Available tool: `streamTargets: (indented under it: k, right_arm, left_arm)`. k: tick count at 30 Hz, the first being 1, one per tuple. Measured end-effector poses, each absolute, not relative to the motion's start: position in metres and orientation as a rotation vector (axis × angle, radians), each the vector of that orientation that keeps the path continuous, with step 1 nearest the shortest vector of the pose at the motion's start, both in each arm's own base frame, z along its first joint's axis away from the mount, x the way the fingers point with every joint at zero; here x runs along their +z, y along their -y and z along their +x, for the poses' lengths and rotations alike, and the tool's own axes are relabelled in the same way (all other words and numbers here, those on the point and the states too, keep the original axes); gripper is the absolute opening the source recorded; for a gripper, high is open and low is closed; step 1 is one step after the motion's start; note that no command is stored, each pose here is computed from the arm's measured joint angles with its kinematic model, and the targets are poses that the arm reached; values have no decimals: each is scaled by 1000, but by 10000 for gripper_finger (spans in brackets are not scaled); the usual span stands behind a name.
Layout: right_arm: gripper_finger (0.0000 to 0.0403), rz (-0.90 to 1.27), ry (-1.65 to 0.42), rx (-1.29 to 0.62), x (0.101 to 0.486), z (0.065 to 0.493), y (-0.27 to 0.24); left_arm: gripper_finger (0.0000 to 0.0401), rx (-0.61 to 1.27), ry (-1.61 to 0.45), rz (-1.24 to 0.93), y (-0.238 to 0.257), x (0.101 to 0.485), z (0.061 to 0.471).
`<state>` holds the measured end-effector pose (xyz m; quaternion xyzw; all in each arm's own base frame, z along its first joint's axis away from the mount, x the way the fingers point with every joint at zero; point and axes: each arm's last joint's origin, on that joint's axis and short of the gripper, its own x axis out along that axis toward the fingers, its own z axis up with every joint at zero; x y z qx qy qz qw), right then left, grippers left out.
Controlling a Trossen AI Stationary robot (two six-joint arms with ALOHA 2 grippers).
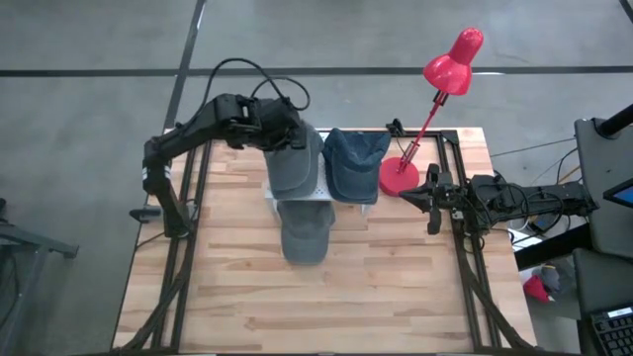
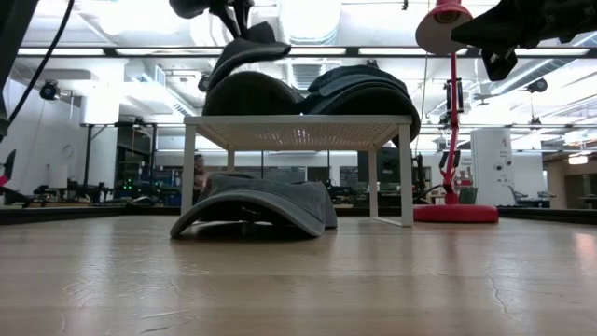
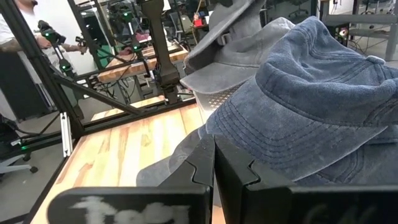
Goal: Pick & Place hat
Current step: Stack the bottom gray cap on top of the gray cap on the shelf
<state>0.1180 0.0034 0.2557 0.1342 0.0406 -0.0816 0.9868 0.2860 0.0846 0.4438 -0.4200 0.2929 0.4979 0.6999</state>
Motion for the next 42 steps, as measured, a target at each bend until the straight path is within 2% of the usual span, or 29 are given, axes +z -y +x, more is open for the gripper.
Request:
streamTargets:
  k: [4,18,42]
  right_arm:
    - [8,264,-82,-164,256,118,-3]
    - [8,267,-81,-164,256,118,-3]
    - [8,271,-80,-164,256,118,-3]
  left_arm:
    - [4,1104,-621,-935,-85,449,285]
    - [7,1089,-654,-923,-93,431,311]
    - [109,1037,-660,-910,-92,433,313]
